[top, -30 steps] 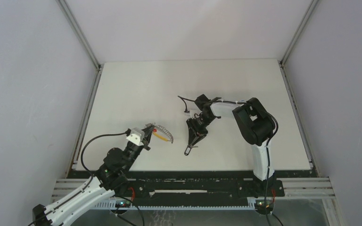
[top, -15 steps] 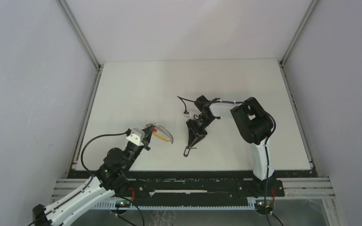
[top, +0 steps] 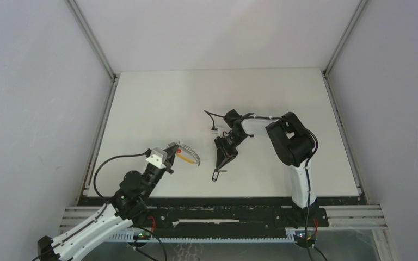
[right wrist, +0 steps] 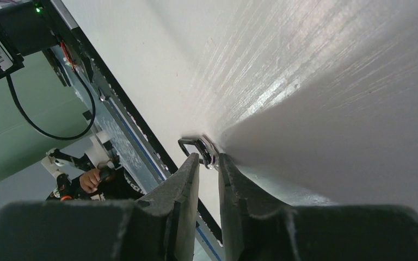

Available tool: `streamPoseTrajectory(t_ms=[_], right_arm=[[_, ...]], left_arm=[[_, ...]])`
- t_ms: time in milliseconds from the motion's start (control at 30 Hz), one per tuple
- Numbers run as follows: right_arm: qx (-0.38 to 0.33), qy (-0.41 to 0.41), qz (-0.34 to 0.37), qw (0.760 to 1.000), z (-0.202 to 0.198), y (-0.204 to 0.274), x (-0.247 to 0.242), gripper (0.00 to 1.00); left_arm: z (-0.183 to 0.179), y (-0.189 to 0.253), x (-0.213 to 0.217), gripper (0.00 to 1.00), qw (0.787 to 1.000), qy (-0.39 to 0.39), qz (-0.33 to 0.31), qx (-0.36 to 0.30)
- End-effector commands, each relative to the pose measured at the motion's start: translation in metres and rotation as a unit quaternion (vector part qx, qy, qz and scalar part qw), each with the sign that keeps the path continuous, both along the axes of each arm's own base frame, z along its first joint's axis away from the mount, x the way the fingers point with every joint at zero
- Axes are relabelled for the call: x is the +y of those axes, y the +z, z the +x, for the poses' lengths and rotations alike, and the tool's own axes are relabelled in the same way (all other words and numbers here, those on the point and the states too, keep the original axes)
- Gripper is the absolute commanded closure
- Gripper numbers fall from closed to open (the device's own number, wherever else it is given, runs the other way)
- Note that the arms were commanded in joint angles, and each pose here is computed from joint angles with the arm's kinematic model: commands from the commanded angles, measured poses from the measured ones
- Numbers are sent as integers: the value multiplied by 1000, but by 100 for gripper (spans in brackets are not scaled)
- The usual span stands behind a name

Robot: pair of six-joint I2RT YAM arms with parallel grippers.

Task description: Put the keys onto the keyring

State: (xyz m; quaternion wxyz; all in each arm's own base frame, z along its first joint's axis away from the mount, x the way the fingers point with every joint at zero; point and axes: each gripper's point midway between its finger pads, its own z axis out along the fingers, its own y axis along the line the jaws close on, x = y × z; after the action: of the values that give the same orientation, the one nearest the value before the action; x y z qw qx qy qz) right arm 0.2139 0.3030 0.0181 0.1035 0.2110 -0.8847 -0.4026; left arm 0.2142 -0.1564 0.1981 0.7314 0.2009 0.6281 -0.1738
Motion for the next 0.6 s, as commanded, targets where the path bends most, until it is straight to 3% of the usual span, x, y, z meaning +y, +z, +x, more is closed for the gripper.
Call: streamPoseTrajectory(t_ms=[0,567], right_arm=[[-23,4,9,1000,11,1,10,80],[-34,39,-34,998,-4,-1,5,81]], left_arm=[[-2,18,-3,100,999,-10,-15,-26],[-3,18,-3,100,999,-12,-17,-27]])
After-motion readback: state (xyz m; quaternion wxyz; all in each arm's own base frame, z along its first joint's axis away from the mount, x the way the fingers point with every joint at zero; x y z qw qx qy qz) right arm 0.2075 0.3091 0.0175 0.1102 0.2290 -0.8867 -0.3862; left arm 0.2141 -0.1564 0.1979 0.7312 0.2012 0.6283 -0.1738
